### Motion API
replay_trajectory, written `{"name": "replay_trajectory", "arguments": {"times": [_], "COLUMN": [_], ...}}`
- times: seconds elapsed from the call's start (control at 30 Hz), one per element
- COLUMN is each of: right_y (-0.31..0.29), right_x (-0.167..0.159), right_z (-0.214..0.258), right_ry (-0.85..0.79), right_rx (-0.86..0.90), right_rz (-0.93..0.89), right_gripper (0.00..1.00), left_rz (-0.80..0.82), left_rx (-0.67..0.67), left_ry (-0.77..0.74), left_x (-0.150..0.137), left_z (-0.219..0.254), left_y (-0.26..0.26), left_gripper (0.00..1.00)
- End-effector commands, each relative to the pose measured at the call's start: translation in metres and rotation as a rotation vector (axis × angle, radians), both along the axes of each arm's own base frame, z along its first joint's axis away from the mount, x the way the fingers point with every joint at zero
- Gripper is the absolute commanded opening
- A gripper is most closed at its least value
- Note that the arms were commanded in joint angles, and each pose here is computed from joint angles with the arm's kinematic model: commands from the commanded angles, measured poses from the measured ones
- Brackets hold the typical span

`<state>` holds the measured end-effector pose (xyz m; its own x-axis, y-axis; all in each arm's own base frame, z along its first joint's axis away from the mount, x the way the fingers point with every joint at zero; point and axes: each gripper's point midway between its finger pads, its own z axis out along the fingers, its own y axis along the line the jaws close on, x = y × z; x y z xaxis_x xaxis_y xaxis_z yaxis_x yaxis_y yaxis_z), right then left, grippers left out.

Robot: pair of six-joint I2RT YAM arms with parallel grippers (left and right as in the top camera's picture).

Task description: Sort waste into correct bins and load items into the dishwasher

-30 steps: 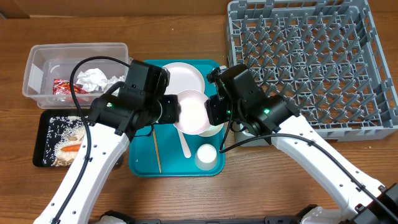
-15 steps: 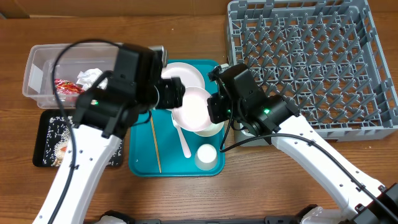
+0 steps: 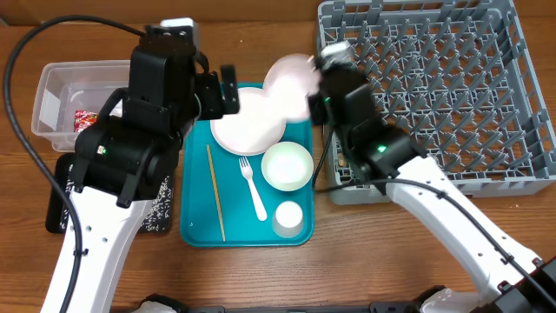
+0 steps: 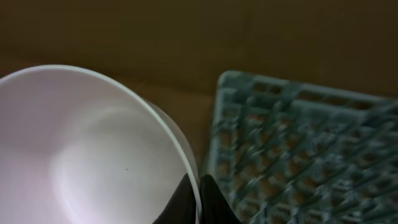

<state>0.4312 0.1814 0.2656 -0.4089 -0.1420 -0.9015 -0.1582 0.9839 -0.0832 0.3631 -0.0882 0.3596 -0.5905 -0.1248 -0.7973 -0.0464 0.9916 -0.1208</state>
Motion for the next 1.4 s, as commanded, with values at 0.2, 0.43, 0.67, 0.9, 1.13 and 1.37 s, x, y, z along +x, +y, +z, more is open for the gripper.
{"name": "replay_trajectory", "arguments": {"times": [0.2,0.43,0.67,0.9,1.13,1.37], "right_y": [-0.096,-0.115,-0.127,-0.161,-0.180,-0.190], "right_x": [0.044,0.083,0.133,0.158,0.167,0.172], "right_z": [0.086,0.088,0.038,-0.016,-0.041,-0.057], "right_ry": [-0.326,-0.428,-0.505,-0.481,-0.444,-0.403], "right_rx": [-0.332,-0.684,-0.864,-0.891,-0.825,-0.828], "right_rz": [-0.190,-0.194,-0.238,-0.257,-0.213,-0.129], "right_gripper": [0.04,0.04,0.04,0.04,0.04,0.04], "left_rz": [0.112,0.112,0.112,0.112,0.112,0.112], "left_rx": [0.087,0.088,0.087,0.087,0.088,0.087], "left_ry": [-0.040,-0.040,-0.040,-0.040,-0.040,-0.040], "left_x": [-0.001,-0.001,-0.001,-0.001,-0.001,-0.001], "left_z": [0.013,0.013,0.013,0.013,0.013,0.013], "left_y": [0.027,0.027,0.027,0.027,0.027,0.027], "left_gripper": [1.00,1.00,1.00,1.00,1.00,1.00]}}
